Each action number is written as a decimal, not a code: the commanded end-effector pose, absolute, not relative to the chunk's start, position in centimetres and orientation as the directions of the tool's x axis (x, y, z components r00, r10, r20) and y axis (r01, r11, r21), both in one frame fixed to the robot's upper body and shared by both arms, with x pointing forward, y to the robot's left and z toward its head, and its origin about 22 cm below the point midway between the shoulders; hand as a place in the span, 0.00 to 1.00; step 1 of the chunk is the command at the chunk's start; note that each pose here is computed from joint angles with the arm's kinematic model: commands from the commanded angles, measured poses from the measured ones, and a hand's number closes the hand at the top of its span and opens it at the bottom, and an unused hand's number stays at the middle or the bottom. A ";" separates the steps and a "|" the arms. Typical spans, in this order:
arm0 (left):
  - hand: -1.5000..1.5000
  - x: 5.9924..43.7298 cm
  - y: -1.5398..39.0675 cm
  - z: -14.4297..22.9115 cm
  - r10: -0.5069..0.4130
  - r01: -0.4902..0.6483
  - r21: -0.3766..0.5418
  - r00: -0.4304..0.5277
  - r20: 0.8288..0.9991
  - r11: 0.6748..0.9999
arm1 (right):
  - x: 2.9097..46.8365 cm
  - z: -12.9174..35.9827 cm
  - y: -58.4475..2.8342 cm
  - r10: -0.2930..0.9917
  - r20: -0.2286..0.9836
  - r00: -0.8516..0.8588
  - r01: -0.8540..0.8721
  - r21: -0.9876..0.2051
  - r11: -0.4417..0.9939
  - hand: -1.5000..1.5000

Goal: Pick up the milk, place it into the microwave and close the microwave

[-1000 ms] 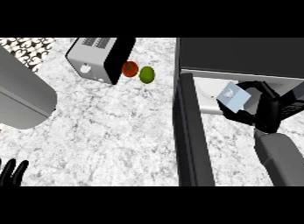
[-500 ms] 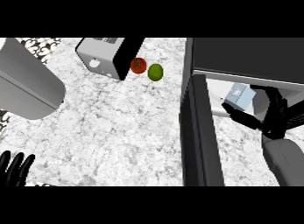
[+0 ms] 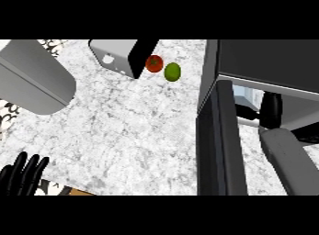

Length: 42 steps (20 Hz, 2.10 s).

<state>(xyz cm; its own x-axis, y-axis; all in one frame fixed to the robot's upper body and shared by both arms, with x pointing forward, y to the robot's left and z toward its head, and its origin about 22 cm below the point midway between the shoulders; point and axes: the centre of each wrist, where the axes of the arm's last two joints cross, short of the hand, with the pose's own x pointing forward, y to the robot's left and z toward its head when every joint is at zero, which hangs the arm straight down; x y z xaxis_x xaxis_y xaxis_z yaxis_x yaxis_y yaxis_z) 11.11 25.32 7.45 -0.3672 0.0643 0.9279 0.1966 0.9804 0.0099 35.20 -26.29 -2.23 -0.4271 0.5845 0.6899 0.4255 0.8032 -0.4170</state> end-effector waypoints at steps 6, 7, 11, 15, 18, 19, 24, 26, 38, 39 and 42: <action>0.00 12.2 23.7 7.8 0.068 0.205 0.012 -0.382 0.922 0.979 | 42.0 3.1 -22.8 0.463 0.847 -0.261 0.288 -0.389 0.875 0.00; 0.00 12.2 23.9 7.6 0.057 0.201 0.020 -0.374 0.925 0.979 | 42.4 3.8 -23.5 0.469 0.845 -0.258 0.290 -0.395 0.872 0.00; 0.00 12.2 23.5 7.3 0.046 0.185 0.023 -0.357 0.933 0.983 | 43.1 3.9 -22.8 0.480 0.846 -0.230 0.272 -0.417 0.867 0.00; 0.00 11.5 22.9 7.1 0.051 0.188 0.016 -0.345 0.937 0.982 | 43.0 3.2 -24.0 0.481 0.851 -0.211 0.270 -0.423 0.865 0.00; 0.00 12.3 22.7 7.3 0.028 0.160 0.033 -0.361 0.932 0.987 | 43.4 3.8 -24.7 0.471 0.851 -0.230 0.250 -0.416 0.874 0.00; 0.00 12.3 22.0 7.6 0.051 0.182 0.020 -0.379 0.924 0.983 | 43.5 3.7 -24.4 0.473 0.852 -0.226 0.254 -0.417 0.873 0.00; 0.00 12.3 21.3 7.2 0.058 0.187 0.010 -0.357 0.932 0.982 | 42.8 2.3 -25.3 0.407 0.880 -0.246 0.170 -0.374 0.912 0.00; 0.00 12.1 21.4 7.0 0.054 0.182 0.013 -0.360 0.931 0.983 | 42.7 2.1 -25.6 0.393 0.884 -0.253 0.169 -0.360 0.918 0.00; 0.00 13.2 18.7 6.4 0.079 0.236 -0.003 -0.315 0.946 0.972 | 40.4 -2.2 -25.0 0.251 0.930 -0.270 0.070 -0.241 0.968 0.00; 0.00 13.2 19.0 7.0 0.061 0.253 0.019 -0.306 0.950 0.967 | 40.1 -2.7 -25.1 0.232 0.930 -0.284 0.062 -0.224 0.973 0.00; 0.00 13.6 18.8 5.5 0.064 0.288 0.017 -0.272 0.960 0.957 | 38.2 -5.1 -25.7 0.161 0.950 -0.268 0.010 -0.164 0.986 0.00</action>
